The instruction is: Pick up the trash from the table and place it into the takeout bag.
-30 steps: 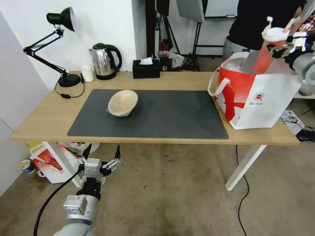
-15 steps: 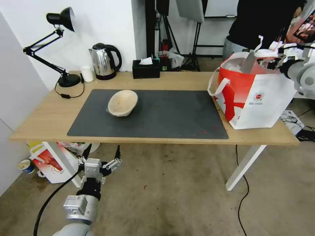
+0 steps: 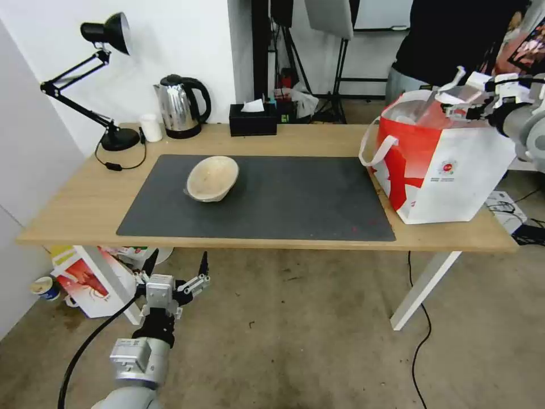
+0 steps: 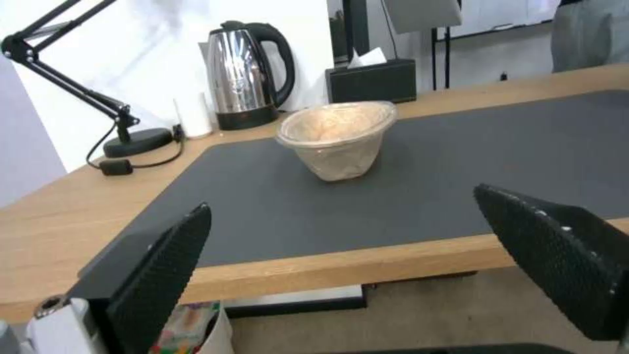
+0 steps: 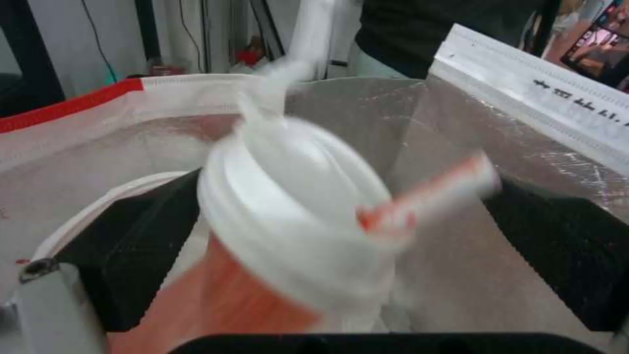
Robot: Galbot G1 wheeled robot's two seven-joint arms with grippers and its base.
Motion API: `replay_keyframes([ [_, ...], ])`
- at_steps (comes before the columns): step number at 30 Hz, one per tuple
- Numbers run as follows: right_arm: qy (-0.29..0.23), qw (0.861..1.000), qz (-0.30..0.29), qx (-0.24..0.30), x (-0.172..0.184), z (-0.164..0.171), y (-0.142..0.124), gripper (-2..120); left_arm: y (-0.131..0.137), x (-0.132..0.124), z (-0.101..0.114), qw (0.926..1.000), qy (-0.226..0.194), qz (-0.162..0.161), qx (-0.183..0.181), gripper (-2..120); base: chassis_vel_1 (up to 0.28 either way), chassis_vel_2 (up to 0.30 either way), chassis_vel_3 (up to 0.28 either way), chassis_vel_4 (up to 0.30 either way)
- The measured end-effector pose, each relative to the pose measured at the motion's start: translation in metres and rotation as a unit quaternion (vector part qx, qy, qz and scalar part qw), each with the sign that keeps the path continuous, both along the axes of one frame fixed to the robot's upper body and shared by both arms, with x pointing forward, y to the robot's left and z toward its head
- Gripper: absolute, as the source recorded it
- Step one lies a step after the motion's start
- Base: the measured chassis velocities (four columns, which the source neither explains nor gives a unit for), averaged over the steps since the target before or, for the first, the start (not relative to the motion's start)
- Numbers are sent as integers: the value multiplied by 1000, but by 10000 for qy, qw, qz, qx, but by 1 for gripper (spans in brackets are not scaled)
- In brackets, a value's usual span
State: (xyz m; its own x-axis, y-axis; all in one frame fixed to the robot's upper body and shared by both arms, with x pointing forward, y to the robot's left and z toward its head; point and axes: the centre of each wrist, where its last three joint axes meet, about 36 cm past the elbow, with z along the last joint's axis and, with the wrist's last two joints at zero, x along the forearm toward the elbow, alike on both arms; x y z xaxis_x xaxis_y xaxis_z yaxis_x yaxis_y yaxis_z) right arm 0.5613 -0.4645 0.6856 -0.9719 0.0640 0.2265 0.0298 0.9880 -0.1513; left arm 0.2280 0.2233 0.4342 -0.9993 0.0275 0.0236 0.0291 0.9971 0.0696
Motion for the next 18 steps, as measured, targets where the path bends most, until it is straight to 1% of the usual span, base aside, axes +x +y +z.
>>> replay_keyframes([
  [8, -36, 9999, -39, -92, -3, 7, -4, 100, 0, 0, 0, 10000, 0, 0, 0, 100, 0, 0, 0, 0],
  [11, 38, 9998, -73, -175, -3, 7, -4, 100, 0, 0, 0, 10000, 0, 0, 0, 100, 0, 0, 0, 0],
  [18, 87, 9997, -121, -188, -3, 8, -5, 100, 0, 0, 0, 10000, 0, 0, 0, 100, 0, 0, 0, 0],
])
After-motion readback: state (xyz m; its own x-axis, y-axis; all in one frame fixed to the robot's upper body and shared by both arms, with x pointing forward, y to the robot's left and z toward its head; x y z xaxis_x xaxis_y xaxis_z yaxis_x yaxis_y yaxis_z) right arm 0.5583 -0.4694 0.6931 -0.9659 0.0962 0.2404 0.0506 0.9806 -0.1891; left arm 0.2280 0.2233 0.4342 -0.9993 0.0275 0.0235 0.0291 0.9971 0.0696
